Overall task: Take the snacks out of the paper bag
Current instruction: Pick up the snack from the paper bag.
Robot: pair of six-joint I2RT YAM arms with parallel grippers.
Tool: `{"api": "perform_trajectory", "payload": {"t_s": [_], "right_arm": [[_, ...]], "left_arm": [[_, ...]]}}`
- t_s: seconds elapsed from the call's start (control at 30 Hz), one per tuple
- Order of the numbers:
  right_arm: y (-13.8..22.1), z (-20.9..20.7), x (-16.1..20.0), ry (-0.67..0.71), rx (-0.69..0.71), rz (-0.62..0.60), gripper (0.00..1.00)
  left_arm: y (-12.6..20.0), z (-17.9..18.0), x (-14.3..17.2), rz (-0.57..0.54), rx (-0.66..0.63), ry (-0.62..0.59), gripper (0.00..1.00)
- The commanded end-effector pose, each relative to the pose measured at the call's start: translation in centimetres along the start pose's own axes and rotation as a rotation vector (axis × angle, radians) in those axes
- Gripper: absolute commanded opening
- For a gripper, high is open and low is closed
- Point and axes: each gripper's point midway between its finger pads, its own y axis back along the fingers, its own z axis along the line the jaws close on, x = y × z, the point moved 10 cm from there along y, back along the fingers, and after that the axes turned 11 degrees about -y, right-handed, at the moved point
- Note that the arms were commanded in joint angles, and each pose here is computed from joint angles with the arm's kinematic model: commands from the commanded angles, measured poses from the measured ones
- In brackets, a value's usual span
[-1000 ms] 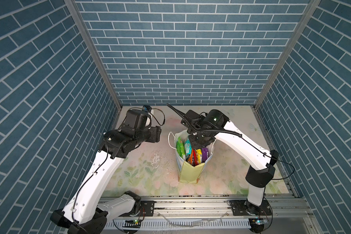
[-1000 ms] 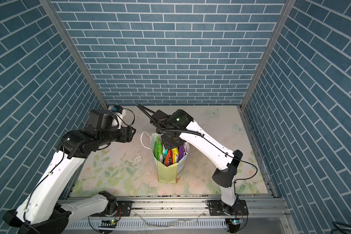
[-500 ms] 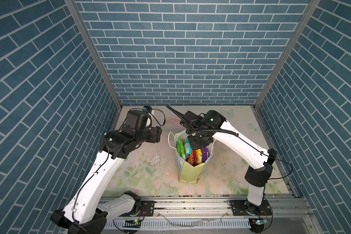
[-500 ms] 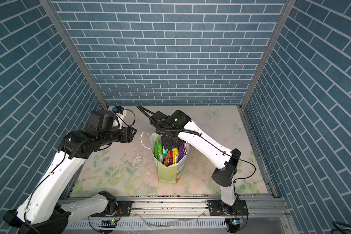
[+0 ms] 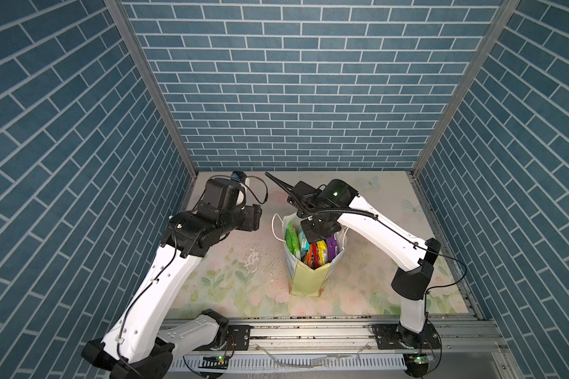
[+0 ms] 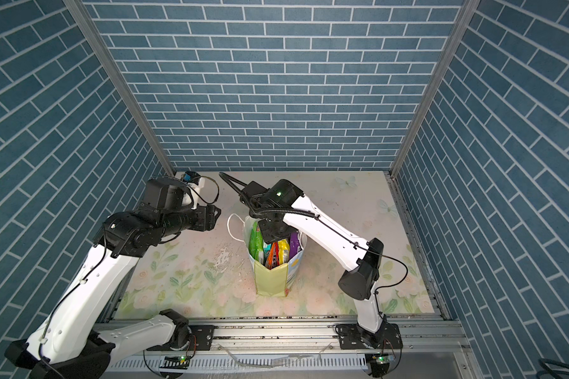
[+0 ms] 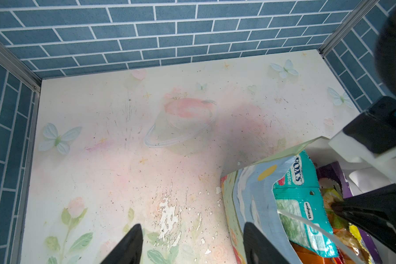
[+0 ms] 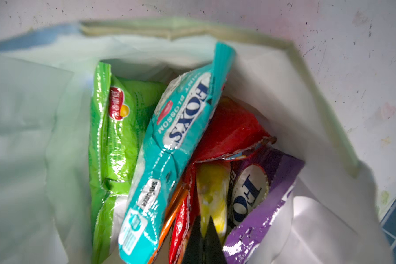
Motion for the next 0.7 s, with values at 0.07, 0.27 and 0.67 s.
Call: {"api": "perform_trajectory", "payload": {"t_s": [0.07, 0.27, 0.67], "right_arm": [[1.9, -0.9, -0.1, -0.035, 0.002, -0.065, 0.0], [3.9, -1.6, -0.2, -0.046, -0.032, -0.137, 0.0], [7.1, -2.6, -0.5, -0.038, -0.075, -0.26, 0.0]], "left_arm": [[0.0, 0.2, 0.3, 0.0, -0.014, -0.006, 0.71], [-0.1, 0.2, -0.1, -0.007, -0.008, -0.013, 0.71], [-0.3, 0.1, -0.3, -0.011, -0.009, -0.036, 0.69]]}}
